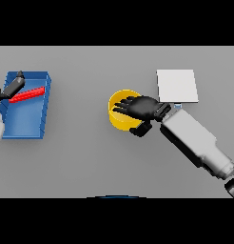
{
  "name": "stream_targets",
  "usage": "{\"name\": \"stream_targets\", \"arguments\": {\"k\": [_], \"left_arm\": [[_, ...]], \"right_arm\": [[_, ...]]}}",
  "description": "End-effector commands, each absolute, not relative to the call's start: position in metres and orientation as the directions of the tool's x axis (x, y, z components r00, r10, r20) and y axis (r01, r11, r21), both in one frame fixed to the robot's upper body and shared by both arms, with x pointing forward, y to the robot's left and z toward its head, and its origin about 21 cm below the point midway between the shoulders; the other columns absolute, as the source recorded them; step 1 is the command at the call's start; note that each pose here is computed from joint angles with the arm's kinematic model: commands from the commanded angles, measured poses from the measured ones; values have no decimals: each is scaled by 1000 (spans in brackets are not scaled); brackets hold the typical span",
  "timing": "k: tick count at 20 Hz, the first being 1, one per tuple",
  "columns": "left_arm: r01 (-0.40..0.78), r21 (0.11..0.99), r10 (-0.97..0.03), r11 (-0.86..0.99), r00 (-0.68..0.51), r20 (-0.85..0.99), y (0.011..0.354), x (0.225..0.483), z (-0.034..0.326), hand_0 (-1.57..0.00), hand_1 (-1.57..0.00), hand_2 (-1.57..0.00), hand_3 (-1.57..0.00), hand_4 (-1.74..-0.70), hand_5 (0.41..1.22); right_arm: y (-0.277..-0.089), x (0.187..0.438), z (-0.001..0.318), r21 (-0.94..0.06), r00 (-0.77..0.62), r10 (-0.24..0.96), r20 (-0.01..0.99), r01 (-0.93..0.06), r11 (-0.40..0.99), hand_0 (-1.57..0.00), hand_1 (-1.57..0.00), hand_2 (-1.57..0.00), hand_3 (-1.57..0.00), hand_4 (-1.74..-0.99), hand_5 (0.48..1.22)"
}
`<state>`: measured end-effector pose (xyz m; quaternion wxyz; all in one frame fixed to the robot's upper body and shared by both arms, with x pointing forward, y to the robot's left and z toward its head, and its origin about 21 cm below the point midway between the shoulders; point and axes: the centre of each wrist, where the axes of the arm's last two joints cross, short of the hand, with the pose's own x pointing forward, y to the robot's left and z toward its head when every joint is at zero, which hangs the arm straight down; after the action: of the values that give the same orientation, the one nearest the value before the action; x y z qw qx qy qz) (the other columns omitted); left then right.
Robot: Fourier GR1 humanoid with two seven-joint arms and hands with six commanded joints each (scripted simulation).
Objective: Pick up the red beaker and tilt it to pour out 1 green nut into yellow bowl. Pick up the yellow bowl and place it on the metallic measuring scale.
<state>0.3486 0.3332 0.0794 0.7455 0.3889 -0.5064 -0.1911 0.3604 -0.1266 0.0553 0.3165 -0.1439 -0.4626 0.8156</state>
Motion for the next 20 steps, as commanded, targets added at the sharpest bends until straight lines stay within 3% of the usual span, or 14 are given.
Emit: {"name": "stream_targets", "arguments": {"k": [1,6,8,9,10,12,14,17,20], "left_arm": [[-101,774,-682,626,411,605,332,350,77,1,1,1,1,-745,699],[-95,777,-686,622,411,600,331,350,74,1,1,1,1,-745,699],[-92,779,-689,621,409,598,332,349,74,1,1,1,1,-750,701],[-97,781,-690,617,410,597,331,349,76,1,1,1,1,-752,701],[-99,780,-690,618,407,599,332,349,75,1,1,1,1,-754,700],[-99,780,-687,617,414,597,331,348,72,1,1,1,1,-755,704],[-105,783,-691,613,408,596,331,351,76,1,1,1,1,-756,701],[-102,788,-698,608,405,591,332,350,76,1,1,1,1,-750,695],[-89,790,-702,606,408,584,332,350,75,1,1,1,1,-739,690]], "right_arm": [[-123,362,54,-841,-757,650,61,-390,-375,1,1,1,1,-1265,740],[-120,363,49,-802,-738,669,86,-450,-393,1,1,-23,-72,-1289,758],[-123,364,47,-788,-709,698,95,-482,-382,-26,-36,-71,-141,-1302,805],[-121,362,47,-791,-708,701,86,-476,-384,-161,-135,-147,-182,-1321,839],[-124,362,48,-790,-715,694,84,-473,-391,-443,-422,-375,-236,-1351,915],[-124,362,52,-783,-718,687,109,-488,-386,-849,-836,-806,-399,-1463,1025],[-125,362,53,-768,-719,685,115,-502,-398,-1109,-1100,-1081,-706,-1557,1096],[-121,364,54,-759,-713,691,116,-513,-402,-1334,-1330,-1205,-1120,-1647,1157],[-124,364,53,-769,-718,685,124,-506,-391,-1450,-1448,-1268,-1320,-1693,1188]]}}
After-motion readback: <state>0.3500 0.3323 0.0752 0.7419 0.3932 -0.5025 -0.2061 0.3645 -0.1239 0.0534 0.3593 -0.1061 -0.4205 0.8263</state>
